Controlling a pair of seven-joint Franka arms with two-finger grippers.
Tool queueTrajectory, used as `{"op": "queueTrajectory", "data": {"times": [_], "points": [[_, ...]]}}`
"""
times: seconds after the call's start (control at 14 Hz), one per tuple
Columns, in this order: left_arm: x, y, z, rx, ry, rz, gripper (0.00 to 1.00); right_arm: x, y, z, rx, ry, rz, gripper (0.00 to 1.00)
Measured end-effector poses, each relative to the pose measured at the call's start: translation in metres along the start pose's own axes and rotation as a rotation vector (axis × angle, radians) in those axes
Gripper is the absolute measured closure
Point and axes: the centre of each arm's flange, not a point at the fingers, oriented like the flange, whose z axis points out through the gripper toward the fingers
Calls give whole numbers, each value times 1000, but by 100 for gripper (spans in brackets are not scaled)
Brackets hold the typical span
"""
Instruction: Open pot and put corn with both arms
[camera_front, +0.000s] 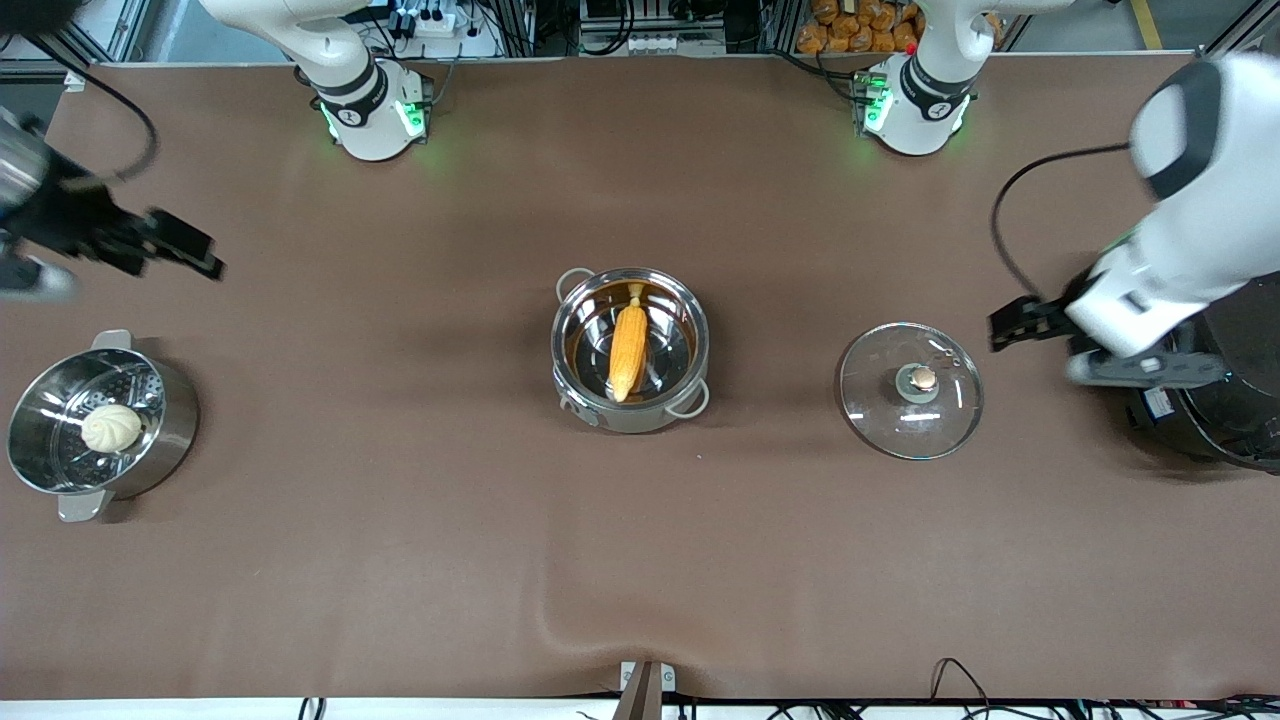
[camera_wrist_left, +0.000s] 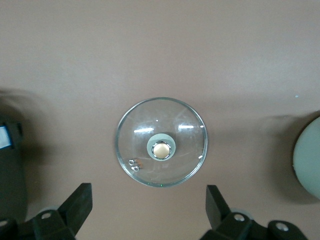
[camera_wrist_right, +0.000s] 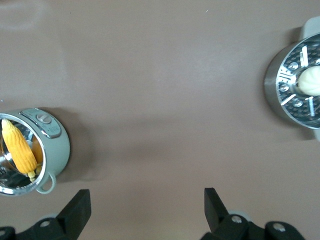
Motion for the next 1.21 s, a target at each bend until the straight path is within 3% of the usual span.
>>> {"op": "queueTrajectory", "data": {"times": [0.14, 0.29, 0.57, 0.93, 1.21], "points": [[-1, -7, -25, 1, -11, 5, 0, -13, 32, -16, 6, -1, -10, 0], [-6, -12, -46, 2, -38, 2, 0, -25, 41, -21, -6, -36, -7, 0], [-16, -36, -77, 2, -71, -25, 0, -31, 40, -18, -98, -76, -19, 0], [-22, -35, -89, 3, -61, -25, 0, -30, 34, -18, -106, -72, -69, 0], [-27, -35, -95, 5, -61, -25, 0, -25, 29, -21, -107, -27, -87, 0]]}}
